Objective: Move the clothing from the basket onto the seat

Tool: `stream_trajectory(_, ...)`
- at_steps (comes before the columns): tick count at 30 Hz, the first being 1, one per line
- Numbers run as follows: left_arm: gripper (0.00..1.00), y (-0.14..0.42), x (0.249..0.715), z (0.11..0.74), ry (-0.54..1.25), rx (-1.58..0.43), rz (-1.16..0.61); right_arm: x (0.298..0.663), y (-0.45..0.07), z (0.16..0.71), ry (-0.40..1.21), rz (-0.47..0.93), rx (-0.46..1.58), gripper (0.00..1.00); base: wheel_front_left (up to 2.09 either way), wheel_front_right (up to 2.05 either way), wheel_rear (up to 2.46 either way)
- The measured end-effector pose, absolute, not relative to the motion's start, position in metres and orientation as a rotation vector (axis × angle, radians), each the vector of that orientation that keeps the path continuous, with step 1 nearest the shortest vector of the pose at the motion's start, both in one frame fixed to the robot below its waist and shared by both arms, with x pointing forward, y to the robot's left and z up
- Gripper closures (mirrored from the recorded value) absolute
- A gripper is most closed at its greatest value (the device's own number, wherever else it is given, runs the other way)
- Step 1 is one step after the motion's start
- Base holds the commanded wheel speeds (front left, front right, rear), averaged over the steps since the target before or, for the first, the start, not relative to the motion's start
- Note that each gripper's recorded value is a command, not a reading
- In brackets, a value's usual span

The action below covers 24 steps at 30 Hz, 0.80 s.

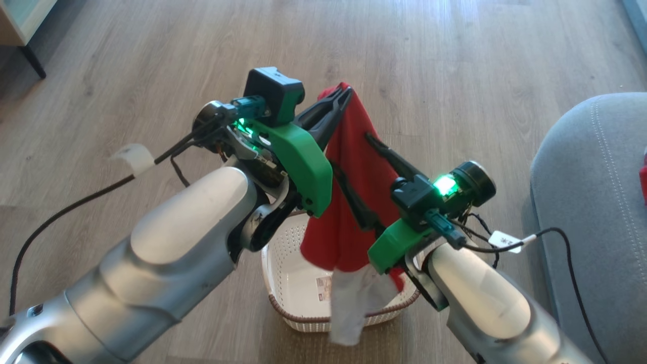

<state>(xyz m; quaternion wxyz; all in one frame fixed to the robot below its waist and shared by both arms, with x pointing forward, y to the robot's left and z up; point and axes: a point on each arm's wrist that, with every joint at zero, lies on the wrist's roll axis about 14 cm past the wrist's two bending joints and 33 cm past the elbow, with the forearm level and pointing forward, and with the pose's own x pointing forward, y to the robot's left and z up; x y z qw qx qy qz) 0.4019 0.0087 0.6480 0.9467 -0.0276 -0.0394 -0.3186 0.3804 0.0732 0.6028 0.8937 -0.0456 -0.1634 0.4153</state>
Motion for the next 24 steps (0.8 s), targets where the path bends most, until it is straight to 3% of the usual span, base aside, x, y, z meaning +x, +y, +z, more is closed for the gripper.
stream_trajectory(15, 1.0, -0.002, 0.395, 0.649, -0.077, -0.054, -0.681, 0.393, 0.056, 0.617, -0.375, 0.793, -0.095, 0.0, 0.0, 0.0, 0.0)
stream_trajectory(24, 1.0, -0.012, 0.384, 0.656, -0.093, -0.065, -0.716, 0.397, 0.057, 0.599, -0.299, 0.794, -0.071, 0.0, 0.0, 0.0, 0.0)
